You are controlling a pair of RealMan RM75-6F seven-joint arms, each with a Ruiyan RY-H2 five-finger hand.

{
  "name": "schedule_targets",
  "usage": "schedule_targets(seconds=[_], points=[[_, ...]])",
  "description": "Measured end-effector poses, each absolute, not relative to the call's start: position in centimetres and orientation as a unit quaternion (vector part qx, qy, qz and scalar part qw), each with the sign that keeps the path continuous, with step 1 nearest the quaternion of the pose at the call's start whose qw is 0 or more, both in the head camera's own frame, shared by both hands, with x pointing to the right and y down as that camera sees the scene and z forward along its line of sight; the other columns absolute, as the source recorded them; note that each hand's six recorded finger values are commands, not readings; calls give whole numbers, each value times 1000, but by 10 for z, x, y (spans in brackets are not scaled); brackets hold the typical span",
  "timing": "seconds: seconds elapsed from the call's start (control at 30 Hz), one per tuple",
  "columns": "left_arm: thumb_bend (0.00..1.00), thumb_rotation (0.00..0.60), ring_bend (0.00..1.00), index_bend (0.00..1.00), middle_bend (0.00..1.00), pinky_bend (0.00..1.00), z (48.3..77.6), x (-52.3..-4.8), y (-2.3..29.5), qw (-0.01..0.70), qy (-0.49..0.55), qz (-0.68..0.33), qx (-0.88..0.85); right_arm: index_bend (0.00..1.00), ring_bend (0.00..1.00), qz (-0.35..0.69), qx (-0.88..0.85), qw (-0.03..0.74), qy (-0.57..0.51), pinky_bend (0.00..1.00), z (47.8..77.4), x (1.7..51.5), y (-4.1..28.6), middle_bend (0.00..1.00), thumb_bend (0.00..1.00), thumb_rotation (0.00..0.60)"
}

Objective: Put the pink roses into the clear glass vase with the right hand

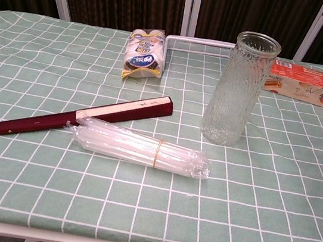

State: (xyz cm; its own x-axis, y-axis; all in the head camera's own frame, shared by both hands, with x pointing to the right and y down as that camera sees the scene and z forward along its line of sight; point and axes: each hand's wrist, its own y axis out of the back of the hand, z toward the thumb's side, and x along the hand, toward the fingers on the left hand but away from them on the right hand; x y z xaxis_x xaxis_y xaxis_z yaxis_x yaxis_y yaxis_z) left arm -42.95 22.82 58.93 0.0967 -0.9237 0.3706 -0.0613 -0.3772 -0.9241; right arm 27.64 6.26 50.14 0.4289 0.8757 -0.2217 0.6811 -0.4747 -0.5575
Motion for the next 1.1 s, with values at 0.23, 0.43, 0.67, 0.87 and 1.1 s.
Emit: schedule_targets(seconds=[0.23, 0.43, 0.67, 0.87, 1.1], points=[[0, 600, 5, 114, 25, 147, 591, -432, 229, 392, 393, -548, -626, 717, 273, 174, -840, 80, -508, 122, 492, 268, 67, 591, 158, 600], [0, 600, 5, 114, 25, 146, 593, -434, 229, 387, 395, -548, -627, 717, 272, 158, -832, 15, -532, 123, 493, 269, 70, 590, 159, 600], [0, 600, 5, 114, 25, 147, 595, -435, 229, 384, 397, -546, -630, 717, 273, 177, -832, -24, -525, 125, 507, 259, 76, 590, 159, 600], [0, 600, 5, 114, 25, 146, 595, -440, 231, 378, 401, -548, -629, 717, 272, 177, -832, -60, -523, 126, 518, 249, 76, 590, 160, 600], [0, 600, 5, 114, 25, 146, 597, -446, 233, 371, 404, -551, -629, 719, 273, 182, -818, -90, -538, 126, 536, 244, 68, 590, 160, 600]])
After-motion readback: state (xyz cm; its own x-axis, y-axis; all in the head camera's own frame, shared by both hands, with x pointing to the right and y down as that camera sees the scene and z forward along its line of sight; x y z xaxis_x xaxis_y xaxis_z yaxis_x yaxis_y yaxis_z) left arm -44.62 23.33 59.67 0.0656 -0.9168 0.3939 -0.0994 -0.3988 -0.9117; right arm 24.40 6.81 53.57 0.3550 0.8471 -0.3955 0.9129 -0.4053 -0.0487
